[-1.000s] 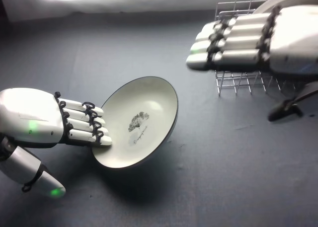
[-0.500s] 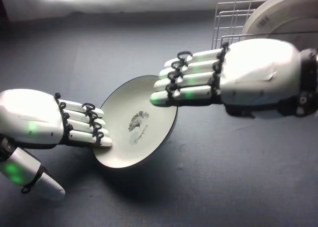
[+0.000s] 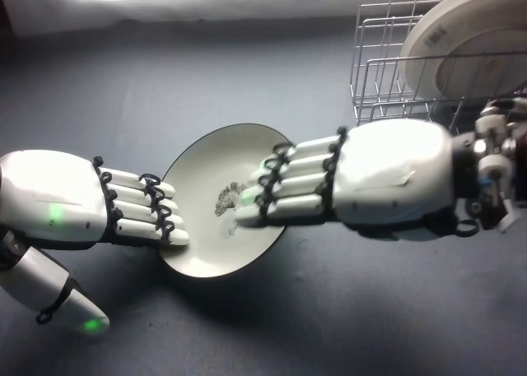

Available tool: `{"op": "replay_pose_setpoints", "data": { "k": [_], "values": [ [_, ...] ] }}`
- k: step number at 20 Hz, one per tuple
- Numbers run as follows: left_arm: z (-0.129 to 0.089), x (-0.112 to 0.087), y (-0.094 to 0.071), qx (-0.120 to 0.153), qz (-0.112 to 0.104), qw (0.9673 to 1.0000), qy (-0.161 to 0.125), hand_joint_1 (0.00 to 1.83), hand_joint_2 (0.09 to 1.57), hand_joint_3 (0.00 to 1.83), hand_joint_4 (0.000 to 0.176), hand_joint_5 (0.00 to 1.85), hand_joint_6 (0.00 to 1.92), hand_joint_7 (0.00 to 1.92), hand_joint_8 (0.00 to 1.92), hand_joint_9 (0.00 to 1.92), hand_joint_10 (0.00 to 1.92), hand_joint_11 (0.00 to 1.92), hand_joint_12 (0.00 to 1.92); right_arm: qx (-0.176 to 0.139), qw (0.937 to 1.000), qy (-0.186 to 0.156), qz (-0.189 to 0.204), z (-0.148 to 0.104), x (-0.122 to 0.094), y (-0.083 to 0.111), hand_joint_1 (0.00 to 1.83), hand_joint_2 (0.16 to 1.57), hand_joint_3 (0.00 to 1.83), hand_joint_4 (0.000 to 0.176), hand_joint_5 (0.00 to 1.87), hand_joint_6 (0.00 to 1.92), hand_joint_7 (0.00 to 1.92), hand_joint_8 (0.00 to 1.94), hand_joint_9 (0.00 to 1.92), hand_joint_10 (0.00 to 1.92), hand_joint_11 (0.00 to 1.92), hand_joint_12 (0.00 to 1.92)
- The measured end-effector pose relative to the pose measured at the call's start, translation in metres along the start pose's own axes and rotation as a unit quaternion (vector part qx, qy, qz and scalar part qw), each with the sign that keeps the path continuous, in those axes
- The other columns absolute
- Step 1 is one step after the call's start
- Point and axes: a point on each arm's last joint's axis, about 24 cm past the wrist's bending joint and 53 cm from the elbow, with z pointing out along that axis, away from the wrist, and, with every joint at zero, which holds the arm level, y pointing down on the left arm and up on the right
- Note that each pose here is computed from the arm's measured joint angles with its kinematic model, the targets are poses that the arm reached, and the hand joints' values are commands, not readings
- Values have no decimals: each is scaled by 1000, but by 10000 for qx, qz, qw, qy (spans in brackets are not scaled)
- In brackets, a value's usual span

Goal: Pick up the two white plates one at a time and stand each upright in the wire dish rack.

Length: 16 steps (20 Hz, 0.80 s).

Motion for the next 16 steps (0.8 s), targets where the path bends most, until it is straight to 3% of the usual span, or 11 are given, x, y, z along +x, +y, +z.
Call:
{"op": "replay_pose_setpoints", "data": {
  "k": [1, 5, 8, 11, 16],
  "values": [
    [0, 0, 0, 4, -7, 10000, -1, 0, 1140, 2, 0, 124, 4, 95, 6, 62, 8, 31, 14, -26, 10000, 10, 15, 5, 2, 1, 1676, 1104, 1, 0, 0, 0, 0, 0, 0, 0, 0, 190],
    [0, 0, -1, 17, -43, 10000, 0, 0, 1138, 1, 0, 115, 0, 82, 0, 46, 0, 20, 10, 5, 10000, 29, 25, 15, 5, -4, 1650, 1099, 0, 0, 0, 0, 0, 0, 0, 0, 0, 143],
    [0, 3, -1, 21, -129, 9999, 20, 0, 1140, 1, 0, 121, 2, 97, 6, 64, 8, 35, 17, 61, 10000, 26, 12, 16, 4, -9, 1657, 1121, 5, 0, 0, 0, 0, 0, 0, 0, 0, 93],
    [1, 8, -1, 35, -246, 9997, 50, 0, 1136, 0, 0, 102, 0, 80, 0, 42, 0, 16, 9, 69, 10000, 22, 12, 16, 4, -10, 1669, 1133, 6, 0, 9, 3, 0, 0, 0, 0, 0, 185],
    [2, 10, -1, 59, -259, 9996, 69, 0, 1134, 0, 0, 101, 0, 66, 0, 32, 0, 3, 4, 101, 9999, 2, -21, 15, 2, -14, 1633, 1140, 0, 0, 0, 0, 0, 0, 0, 0, 0, 174]
  ]
}}
